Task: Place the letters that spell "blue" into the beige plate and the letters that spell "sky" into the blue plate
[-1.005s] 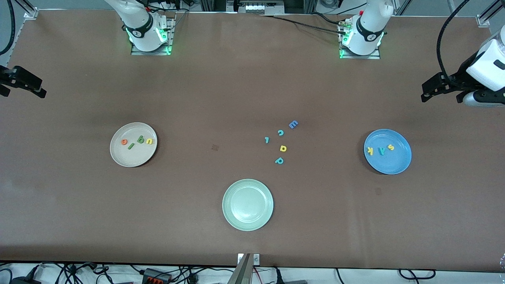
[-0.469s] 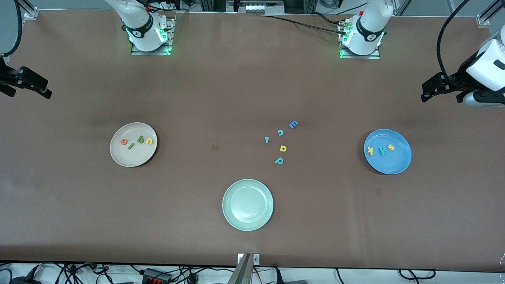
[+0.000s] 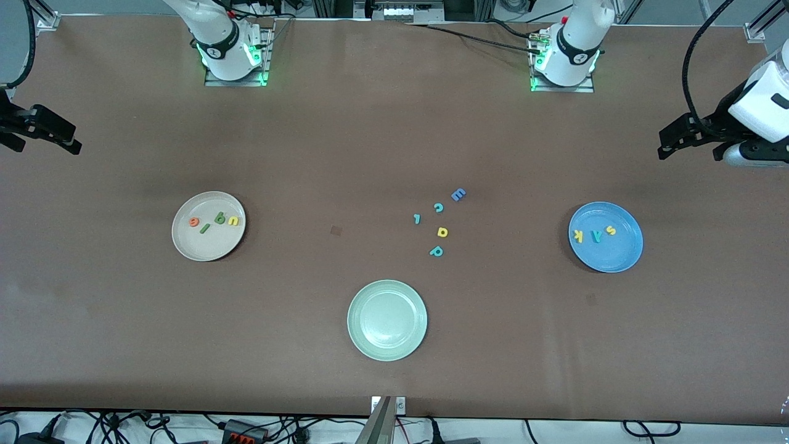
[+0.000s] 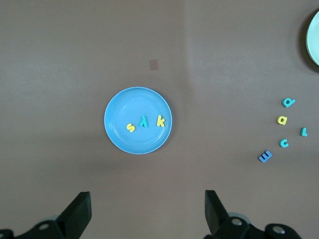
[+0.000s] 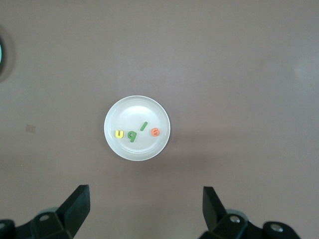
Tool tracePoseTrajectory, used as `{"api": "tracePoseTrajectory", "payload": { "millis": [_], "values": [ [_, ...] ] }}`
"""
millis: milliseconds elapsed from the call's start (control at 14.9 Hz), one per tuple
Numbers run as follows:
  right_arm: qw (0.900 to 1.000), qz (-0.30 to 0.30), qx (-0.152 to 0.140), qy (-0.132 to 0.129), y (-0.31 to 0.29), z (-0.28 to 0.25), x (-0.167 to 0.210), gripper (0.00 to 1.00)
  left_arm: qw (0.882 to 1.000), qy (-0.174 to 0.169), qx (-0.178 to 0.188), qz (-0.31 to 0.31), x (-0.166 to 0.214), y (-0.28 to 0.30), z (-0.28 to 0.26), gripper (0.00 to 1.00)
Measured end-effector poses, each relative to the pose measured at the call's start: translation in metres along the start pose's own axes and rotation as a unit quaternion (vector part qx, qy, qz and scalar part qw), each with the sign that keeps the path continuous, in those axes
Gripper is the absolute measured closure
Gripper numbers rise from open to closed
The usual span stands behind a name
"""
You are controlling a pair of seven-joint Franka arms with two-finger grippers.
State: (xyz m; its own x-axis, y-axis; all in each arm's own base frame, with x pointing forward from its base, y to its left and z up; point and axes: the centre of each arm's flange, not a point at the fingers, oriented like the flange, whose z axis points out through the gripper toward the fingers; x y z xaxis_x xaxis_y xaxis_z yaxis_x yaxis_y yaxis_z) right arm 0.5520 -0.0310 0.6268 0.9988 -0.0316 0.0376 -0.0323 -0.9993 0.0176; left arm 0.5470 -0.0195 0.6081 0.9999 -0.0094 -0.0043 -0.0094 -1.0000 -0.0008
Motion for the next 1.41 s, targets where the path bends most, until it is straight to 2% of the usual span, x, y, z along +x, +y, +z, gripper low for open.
{"api": "tracePoseTrajectory", "payload": {
  "millis": [1407],
  "values": [
    [1.0, -0.014, 0.001, 0.0, -0.016, 0.003, 0.002, 0.0, 1.0, -0.002, 0.0, 0.001, 0.0, 0.001, 0.0, 0.0]
  ]
}}
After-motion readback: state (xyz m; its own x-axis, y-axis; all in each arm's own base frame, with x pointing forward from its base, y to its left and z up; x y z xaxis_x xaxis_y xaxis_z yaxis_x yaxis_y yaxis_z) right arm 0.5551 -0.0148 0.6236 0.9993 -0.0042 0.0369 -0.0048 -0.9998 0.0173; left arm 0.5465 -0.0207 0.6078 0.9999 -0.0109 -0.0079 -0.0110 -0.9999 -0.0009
